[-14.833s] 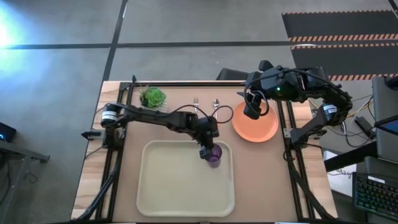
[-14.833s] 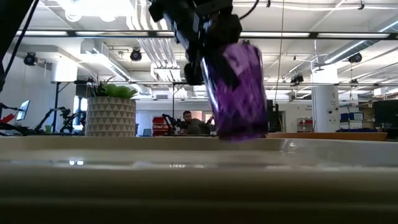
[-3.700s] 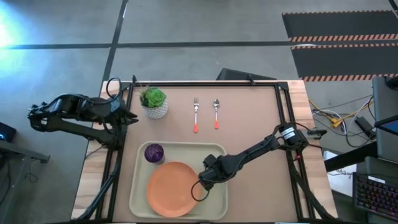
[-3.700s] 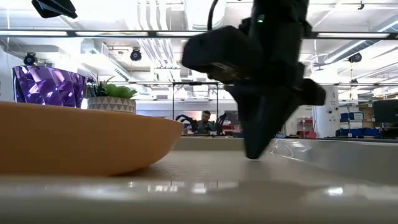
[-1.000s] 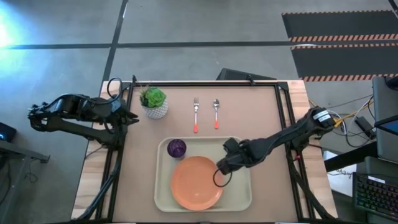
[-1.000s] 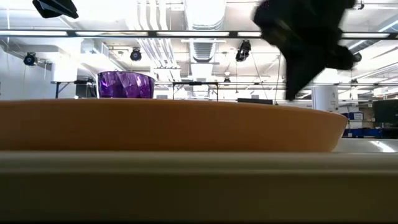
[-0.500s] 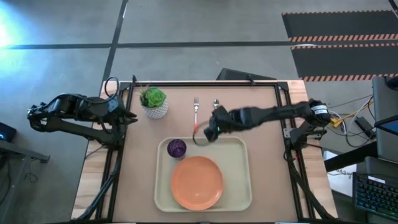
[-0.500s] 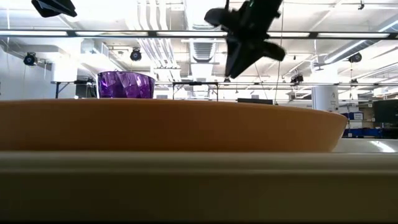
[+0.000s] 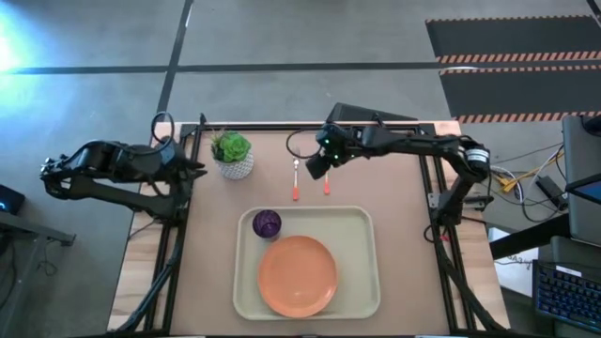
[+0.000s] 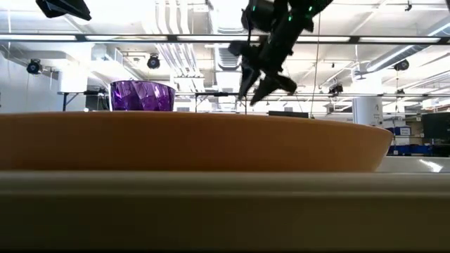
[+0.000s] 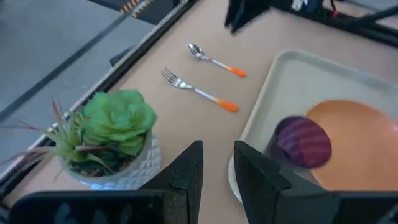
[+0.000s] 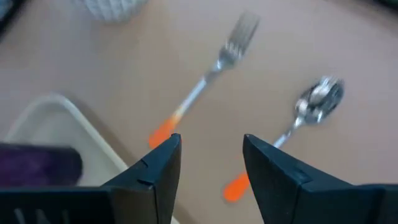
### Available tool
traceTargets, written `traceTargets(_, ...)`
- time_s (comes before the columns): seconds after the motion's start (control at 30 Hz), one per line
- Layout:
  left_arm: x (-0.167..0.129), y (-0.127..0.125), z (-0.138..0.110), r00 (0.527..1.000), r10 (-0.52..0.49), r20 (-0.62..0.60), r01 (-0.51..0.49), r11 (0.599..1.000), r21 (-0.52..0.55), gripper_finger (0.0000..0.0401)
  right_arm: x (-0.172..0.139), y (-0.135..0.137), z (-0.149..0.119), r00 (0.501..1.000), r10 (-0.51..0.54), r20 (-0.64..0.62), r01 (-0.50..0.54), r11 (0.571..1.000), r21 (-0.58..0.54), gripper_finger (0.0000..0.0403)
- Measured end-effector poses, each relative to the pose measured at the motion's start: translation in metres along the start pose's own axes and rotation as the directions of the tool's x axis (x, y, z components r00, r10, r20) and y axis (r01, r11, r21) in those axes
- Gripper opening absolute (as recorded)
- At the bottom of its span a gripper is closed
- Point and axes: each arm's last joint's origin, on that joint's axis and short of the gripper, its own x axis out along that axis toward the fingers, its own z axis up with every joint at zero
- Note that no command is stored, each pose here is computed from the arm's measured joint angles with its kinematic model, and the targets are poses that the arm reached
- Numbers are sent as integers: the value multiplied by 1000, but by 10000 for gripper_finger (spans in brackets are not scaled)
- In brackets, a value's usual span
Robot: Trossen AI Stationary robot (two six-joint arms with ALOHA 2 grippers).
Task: Pick and place plate/cup/fork/spoon on tray
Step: Put the orange spoon on the gray serving tray
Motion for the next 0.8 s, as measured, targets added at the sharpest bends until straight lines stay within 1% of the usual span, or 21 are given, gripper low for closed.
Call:
traceTargets(0.1,0,-2,3,1000,-8,30,8,1000,-13,73,16,-15,-4,992,-52,-114,51,999,-14,164)
traceTargets(0.23,0,-2,6,998,-16,54,17,1000,-23,73,33,-35,-14,948,-157,-277,161,987,-6,164)
traceTargets(0.3,-1,-2,5,998,-16,54,17,1000,-23,73,42,-40,-17,931,-179,-317,186,983,-9,165)
traceTargets(0.4,-2,-1,4,998,-18,60,20,999,-25,73,55,-41,-19,926,-183,-331,191,981,-6,167)
traceTargets(0.53,-5,1,3,997,-22,69,24,999,-29,73,73,-41,-18,927,-181,-329,205,978,41,167)
traceTargets(0.8,-10,4,1,996,-30,89,33,999,-36,73,103,-32,1,929,-188,-320,213,976,47,167)
